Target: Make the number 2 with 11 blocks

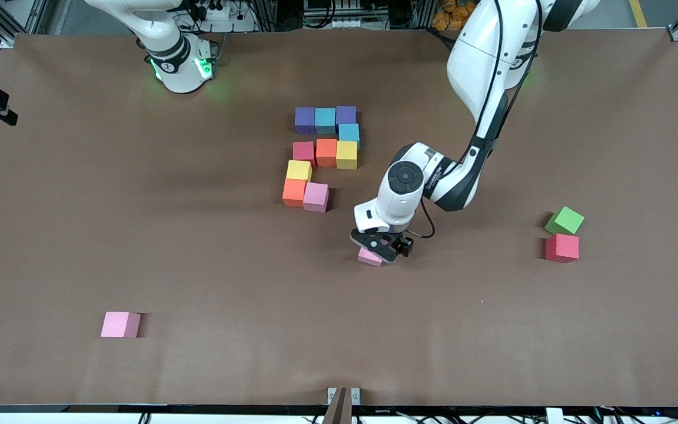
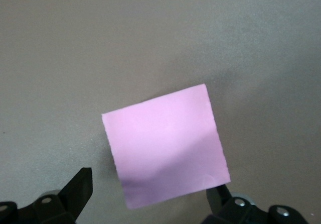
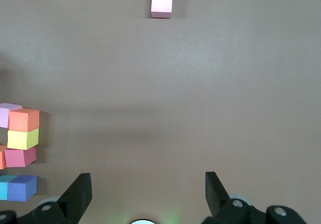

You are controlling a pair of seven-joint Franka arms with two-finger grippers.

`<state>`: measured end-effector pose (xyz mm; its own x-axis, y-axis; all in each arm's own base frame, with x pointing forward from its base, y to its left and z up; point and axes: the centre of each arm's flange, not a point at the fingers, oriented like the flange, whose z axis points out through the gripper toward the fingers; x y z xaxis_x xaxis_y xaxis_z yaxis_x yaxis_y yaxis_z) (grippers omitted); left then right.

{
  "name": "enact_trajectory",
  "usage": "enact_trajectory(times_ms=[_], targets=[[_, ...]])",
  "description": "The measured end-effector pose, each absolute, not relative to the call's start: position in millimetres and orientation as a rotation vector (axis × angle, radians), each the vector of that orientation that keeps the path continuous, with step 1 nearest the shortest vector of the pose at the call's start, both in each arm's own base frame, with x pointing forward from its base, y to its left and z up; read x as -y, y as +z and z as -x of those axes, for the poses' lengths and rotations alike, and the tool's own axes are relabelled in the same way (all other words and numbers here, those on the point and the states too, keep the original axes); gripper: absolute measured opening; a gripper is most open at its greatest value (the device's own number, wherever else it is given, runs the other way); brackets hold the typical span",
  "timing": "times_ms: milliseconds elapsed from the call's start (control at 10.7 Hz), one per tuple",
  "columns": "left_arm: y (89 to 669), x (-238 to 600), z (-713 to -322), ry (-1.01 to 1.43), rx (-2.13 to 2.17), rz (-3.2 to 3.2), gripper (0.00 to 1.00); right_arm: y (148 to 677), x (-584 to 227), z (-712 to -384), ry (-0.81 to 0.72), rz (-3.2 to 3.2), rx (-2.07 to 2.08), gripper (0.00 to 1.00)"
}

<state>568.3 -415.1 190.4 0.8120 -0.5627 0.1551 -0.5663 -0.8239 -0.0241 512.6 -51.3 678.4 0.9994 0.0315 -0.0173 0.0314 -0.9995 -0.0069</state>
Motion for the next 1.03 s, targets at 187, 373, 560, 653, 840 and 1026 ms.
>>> enact_trajectory(times_ms=[187,373,560,653,840,1026], targets=[[198.0,418.4,-572.9,0.272,0.921,-2.959,1.00,677.1,51.3,-513.4,0.031,3.134,0.049,1.00],[204.0,423.4,-574.5,0.289,0.912,-2.951,1.00,677.4,51.3,-513.4,0.030,3.134,0.049,1.00],[204.1,427.4,-571.8,0.286,0.905,-2.948,1.00,677.7,52.0,-513.4,0.029,3.134,0.047,1.00],[203.4,427.7,-571.4,0.285,0.903,-2.948,1.00,678.1,52.6,-513.3,0.027,3.134,0.045,1.00],[202.6,427.6,-571.6,0.285,0.902,-2.948,1.00,678.7,52.9,-513.4,0.025,3.134,0.045,1.00],[206.8,429.1,-574.5,0.315,0.898,-2.939,1.00,678.8,52.8,-513.7,0.024,3.134,0.045,1.00]])
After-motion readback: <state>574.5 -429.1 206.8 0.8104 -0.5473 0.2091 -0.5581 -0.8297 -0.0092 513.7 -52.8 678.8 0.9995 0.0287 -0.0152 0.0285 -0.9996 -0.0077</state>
